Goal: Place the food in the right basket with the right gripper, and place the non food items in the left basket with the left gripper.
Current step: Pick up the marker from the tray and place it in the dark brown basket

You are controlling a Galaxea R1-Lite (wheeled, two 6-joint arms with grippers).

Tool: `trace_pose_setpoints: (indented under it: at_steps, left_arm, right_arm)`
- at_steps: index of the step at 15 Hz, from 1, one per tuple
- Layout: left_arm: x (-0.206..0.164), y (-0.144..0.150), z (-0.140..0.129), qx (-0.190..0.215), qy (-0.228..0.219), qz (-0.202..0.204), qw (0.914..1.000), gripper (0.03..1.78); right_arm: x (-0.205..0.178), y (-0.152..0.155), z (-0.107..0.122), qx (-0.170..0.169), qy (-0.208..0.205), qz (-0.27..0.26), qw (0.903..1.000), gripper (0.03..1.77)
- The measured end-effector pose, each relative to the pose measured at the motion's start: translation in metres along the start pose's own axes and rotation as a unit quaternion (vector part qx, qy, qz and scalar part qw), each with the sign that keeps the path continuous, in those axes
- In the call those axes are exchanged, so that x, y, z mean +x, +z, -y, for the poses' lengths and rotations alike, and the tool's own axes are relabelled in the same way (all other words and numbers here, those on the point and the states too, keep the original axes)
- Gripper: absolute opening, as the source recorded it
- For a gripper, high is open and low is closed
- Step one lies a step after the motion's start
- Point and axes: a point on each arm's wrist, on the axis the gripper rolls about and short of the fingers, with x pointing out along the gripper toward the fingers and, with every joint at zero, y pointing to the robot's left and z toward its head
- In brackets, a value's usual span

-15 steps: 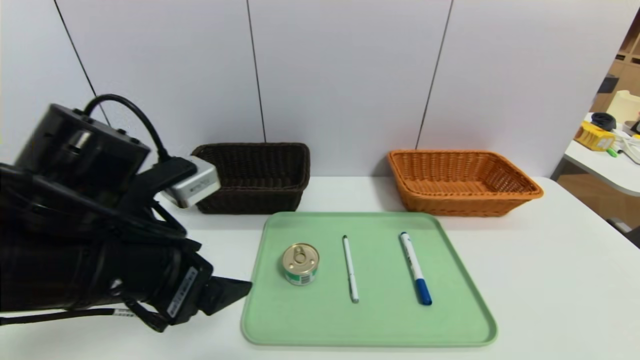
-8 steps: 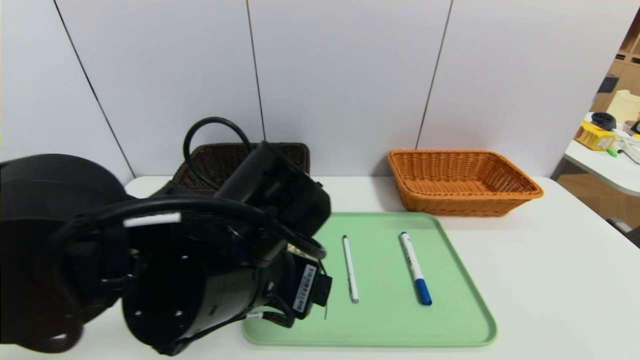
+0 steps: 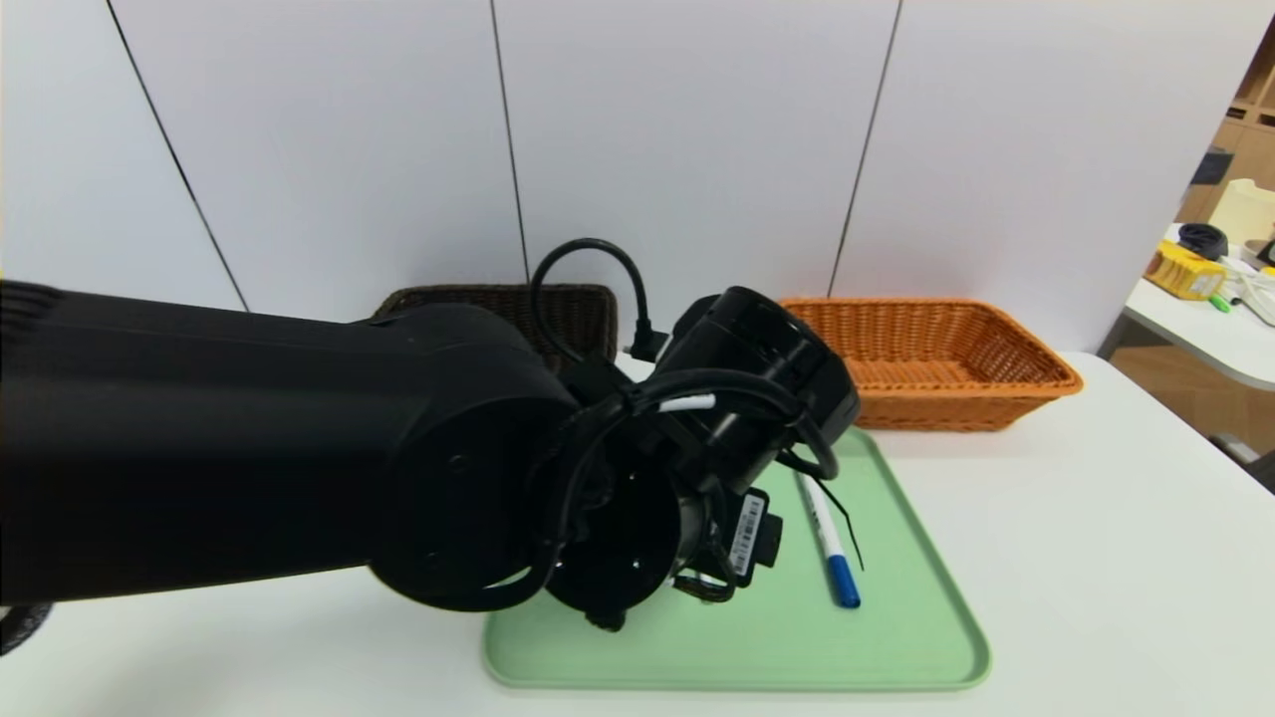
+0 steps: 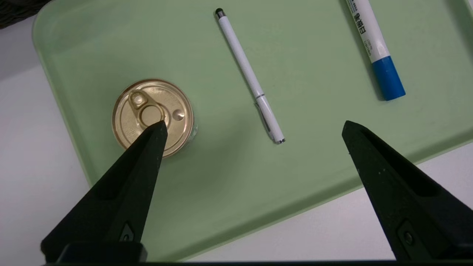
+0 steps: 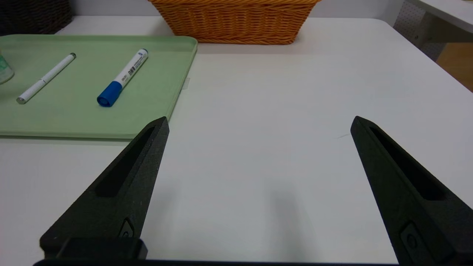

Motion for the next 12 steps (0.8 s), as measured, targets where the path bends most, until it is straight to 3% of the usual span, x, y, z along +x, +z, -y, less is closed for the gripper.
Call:
trace_pose_setpoints:
  at_steps: [6, 12]
  left_arm:
    - [0.04, 0.013, 0.026, -0.031, 0.001, 0.0, 0.9995, 1.69]
    - [0.069, 0.005, 0.024, -0.05, 0.027, -0.027, 0.998, 1.69]
  right_arm:
    - [0.0, 0.0, 0.0, 0.0, 0.0, 0.0, 1.0, 1.7]
    - [0.0, 0.0, 0.0, 0.0, 0.0, 0.0, 1.0, 1.7]
